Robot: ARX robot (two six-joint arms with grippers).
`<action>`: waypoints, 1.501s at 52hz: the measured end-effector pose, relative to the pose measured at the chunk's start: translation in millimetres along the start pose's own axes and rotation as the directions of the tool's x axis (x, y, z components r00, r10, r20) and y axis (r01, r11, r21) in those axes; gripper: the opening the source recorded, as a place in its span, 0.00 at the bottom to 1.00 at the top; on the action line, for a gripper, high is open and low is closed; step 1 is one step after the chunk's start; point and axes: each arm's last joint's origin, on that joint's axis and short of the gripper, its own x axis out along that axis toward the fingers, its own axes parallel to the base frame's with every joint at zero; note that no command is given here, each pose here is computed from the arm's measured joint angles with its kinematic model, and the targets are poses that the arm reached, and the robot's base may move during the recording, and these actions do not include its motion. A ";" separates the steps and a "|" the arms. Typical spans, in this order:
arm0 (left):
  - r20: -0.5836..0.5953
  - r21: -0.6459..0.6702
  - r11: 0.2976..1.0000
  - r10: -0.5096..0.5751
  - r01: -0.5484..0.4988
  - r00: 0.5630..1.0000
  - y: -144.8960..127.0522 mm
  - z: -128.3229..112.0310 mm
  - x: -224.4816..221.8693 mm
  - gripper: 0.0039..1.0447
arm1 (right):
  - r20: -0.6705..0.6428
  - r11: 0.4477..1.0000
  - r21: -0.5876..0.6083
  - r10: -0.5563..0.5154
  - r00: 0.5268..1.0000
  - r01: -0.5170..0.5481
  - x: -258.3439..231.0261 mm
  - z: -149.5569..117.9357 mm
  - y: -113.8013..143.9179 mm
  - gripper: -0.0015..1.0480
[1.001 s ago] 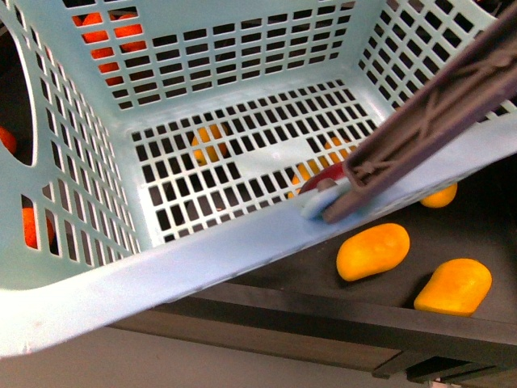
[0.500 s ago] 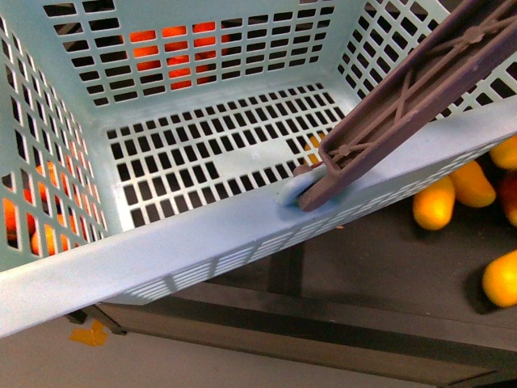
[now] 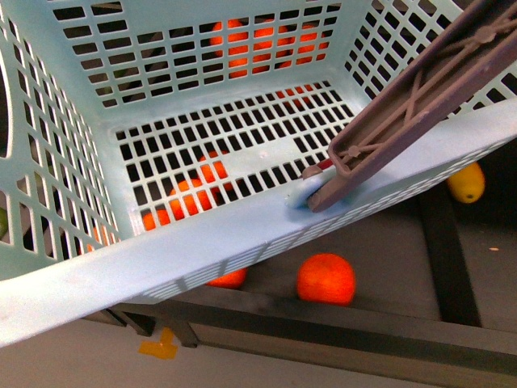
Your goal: Pick mango and avocado into basket
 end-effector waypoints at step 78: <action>0.006 0.000 1.000 0.000 0.000 1.000 -0.1 1.3 -0.5 0.04 | -0.002 1.000 0.000 0.002 1.000 -0.002 -0.1 -0.7 0.0 0.92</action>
